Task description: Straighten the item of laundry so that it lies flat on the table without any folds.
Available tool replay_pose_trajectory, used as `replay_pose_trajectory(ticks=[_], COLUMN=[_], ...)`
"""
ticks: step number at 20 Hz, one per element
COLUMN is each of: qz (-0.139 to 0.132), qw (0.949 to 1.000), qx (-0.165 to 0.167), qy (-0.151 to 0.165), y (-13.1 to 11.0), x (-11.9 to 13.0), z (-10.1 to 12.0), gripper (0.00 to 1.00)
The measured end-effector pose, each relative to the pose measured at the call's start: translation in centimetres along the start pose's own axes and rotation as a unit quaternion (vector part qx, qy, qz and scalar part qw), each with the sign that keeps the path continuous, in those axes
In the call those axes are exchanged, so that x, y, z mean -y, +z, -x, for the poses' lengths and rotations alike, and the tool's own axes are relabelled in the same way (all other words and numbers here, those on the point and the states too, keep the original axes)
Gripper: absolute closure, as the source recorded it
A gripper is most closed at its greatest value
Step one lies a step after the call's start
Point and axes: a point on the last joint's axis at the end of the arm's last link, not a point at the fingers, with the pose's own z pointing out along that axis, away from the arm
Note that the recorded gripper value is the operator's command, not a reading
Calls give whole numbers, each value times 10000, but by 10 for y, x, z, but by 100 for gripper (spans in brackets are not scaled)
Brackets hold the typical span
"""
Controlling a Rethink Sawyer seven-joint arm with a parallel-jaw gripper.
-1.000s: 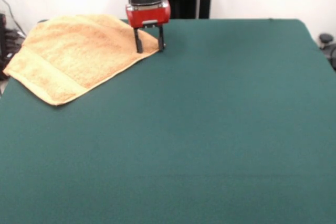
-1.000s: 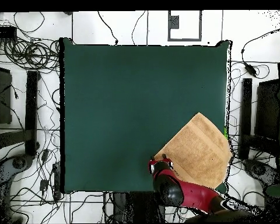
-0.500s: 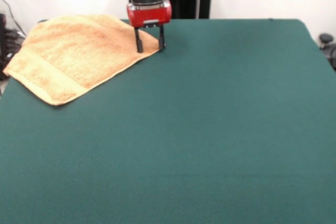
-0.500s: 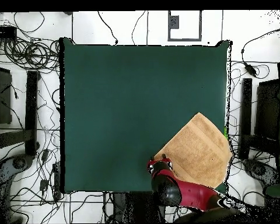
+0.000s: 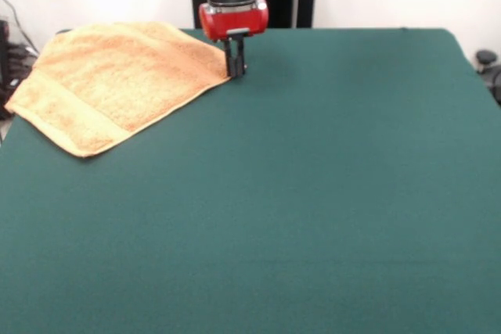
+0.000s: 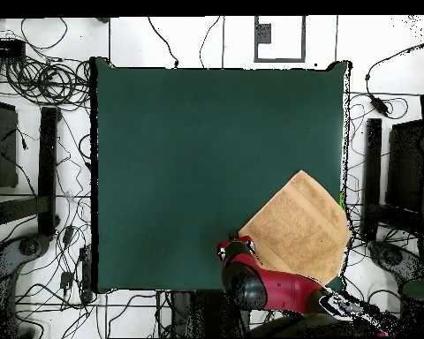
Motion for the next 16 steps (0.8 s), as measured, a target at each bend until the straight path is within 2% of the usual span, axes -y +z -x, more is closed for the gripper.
replay_pose_trajectory(ticks=[14,15,16], qz=[-1,-2,-2], qw=[10000,10000,10000], qx=[1,2,2], qy=[-1,-1,0], y=[0,0,0], x=[0,0,0], z=[0,0,0], gripper=[100,0,0])
